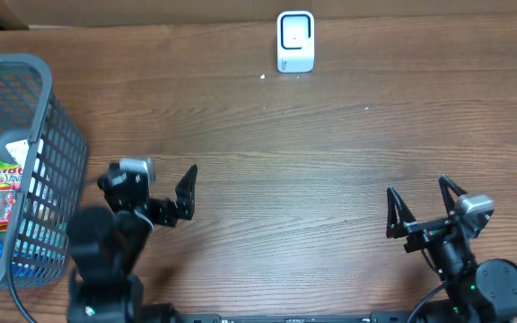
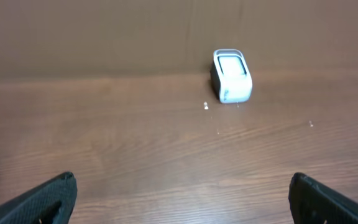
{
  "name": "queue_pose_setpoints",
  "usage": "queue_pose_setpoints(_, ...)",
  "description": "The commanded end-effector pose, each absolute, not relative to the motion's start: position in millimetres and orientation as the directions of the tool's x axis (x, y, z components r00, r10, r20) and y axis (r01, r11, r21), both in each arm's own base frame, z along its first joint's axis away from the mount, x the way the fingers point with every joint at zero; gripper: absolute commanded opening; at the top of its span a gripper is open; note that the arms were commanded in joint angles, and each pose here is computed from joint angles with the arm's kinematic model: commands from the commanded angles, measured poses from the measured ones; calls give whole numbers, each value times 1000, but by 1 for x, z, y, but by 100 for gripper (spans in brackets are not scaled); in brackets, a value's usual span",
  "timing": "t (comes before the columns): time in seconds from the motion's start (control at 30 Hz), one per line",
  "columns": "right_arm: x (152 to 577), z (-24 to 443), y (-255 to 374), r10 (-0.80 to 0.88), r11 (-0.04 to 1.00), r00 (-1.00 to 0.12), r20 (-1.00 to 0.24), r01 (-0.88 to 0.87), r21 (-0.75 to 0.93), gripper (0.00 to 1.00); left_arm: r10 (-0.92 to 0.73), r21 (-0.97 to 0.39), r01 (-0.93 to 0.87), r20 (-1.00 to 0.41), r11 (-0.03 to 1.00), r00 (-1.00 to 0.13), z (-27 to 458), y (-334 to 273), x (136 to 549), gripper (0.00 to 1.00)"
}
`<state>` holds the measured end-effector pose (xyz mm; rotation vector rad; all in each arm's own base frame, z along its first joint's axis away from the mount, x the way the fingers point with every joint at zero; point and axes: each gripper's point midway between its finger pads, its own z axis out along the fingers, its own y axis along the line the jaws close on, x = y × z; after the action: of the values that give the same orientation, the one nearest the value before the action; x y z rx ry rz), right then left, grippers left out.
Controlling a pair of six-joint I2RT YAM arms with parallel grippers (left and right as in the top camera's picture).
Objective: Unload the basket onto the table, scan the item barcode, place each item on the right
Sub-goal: 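Reach the left gripper into the basket and grasp the white lotion tube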
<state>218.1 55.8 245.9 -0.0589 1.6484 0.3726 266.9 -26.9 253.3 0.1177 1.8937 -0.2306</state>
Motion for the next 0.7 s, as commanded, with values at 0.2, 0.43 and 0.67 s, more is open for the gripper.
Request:
queue_pose_setpoints(0.2, 248, 316, 79, 127, 922, -378, -917, -295, 249, 100, -30, -191, 198, -788, 961, -616, 348, -30, 302, 100)
queue_pose_setpoints(0.43, 283, 330, 105, 84, 884, -608, -789, -321, 341, 100, 36, -160, 261, -789, 952, -613, 395, -33, 323, 100)
queue_pose_setpoints(0.67, 304, 305, 124, 61, 841, -697, -715, -349, 413, 100, -252, -231, -105, -822, 967, -511, 438, 45, 317, 100)
